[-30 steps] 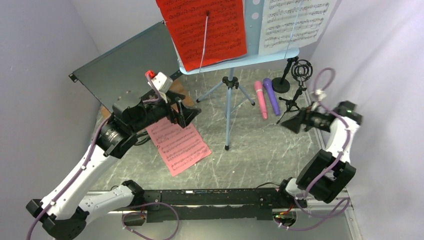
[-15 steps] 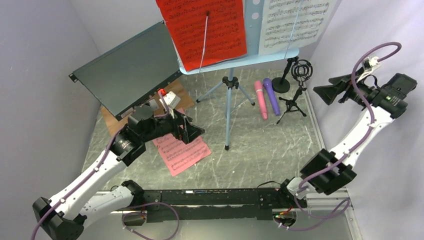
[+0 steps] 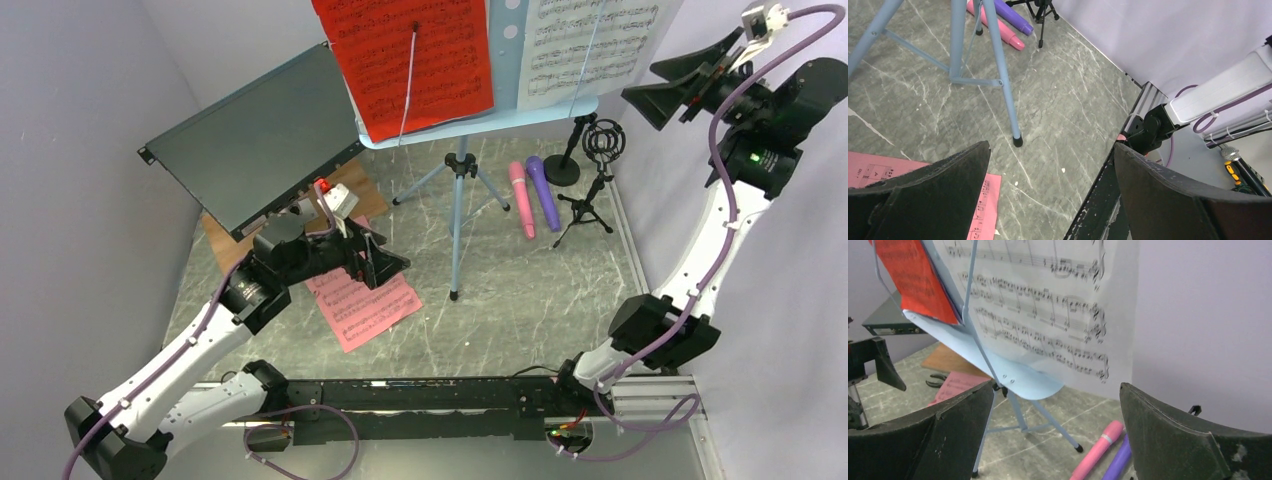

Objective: Pack up the instrument practice props
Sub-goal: Pick up the sheet music from the music stand.

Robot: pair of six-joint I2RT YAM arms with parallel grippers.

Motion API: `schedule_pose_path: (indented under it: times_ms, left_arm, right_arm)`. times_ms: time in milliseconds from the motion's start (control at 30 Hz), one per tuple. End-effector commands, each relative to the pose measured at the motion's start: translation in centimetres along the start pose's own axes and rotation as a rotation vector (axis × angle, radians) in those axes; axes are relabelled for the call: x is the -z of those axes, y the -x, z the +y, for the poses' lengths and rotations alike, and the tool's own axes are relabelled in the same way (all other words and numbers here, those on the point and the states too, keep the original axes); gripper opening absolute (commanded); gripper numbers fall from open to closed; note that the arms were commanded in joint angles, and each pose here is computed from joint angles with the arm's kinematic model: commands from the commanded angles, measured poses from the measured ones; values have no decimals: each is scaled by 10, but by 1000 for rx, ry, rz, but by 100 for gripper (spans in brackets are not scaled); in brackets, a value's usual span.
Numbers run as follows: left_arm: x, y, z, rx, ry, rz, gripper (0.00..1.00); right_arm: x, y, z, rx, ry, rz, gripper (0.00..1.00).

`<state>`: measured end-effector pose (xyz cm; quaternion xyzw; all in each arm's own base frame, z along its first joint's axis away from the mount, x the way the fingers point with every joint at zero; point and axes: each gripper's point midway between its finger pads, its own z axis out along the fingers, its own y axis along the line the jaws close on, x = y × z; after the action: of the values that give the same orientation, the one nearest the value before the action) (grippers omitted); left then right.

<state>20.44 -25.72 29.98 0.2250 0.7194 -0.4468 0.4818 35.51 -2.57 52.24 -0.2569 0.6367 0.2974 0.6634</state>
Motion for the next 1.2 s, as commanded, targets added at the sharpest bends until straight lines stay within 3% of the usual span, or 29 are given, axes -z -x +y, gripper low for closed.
schedule_pose_path:
  times_ms: [0, 567, 767, 1033, 1167]
  left_arm:
    - [9, 14, -11, -21, -34, -60, 100]
    - [0, 14, -9, -20, -37, -28, 99]
    - [0, 15, -10, -18, -37, -29, 99]
    - [2, 13, -11, -14, -40, -25, 100]
    - [4, 12, -11, -13, -40, -29, 99]
  right_arm:
    - [-8, 34, 1, -10, 5, -55, 100]
    - [-39, 46, 1, -2, 112, -81, 97]
    - [-44, 49, 16, 2, 146, -72, 72]
    - [-39, 59, 7, 5, 21, -100, 42]
    - [-33, 63, -1, -5, -19, -114, 17]
